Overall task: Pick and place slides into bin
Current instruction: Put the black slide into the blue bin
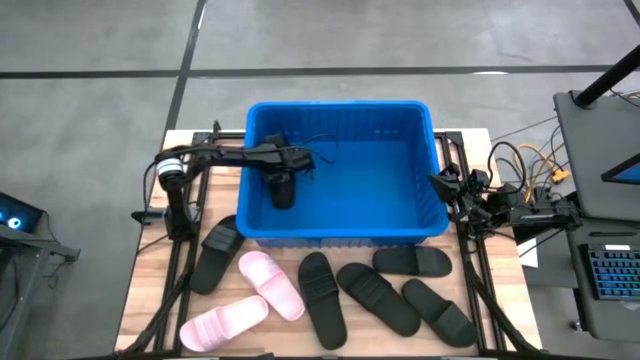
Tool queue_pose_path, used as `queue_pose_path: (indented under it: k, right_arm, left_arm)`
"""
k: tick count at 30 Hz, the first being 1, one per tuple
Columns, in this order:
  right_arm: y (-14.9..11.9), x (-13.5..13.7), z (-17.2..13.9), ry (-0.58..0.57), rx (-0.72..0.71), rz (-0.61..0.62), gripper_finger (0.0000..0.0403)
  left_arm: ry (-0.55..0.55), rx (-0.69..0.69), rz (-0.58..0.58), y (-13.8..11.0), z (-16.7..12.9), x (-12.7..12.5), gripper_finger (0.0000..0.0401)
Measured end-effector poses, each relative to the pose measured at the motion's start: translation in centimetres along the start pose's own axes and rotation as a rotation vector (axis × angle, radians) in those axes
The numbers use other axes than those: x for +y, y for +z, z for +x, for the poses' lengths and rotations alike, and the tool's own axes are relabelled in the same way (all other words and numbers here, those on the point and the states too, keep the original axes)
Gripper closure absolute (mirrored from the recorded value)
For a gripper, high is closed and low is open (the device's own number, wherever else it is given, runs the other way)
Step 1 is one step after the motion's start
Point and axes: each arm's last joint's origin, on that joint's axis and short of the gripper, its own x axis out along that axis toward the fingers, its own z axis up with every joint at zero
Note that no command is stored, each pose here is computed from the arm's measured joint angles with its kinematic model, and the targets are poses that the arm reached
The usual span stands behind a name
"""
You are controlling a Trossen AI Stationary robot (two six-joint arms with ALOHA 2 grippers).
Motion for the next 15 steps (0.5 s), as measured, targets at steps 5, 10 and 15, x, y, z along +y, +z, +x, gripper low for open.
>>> queue_pose_path:
  k: [5, 10, 15]
  right_arm:
    - [0.0, 0.0, 0.0, 0.000, 0.002, -0.003, 0.0394]
    - [0.0, 0.0, 0.0, 0.000, 0.003, -0.004, 0.0394]
    - [0.0, 0.0, 0.0, 0.000, 0.004, -0.007, 0.0394]
  left_arm:
    - [-0.068, -0.044, -0.002, -0.5, -1.4, 0.8, 0.0090]
    - [-0.155, -0.082, 0.016, -1.4, -3.4, 1.6, 0.0083]
    - [-0.223, -0.161, -0.003, -2.6, -6.0, 2.7, 0.0083]
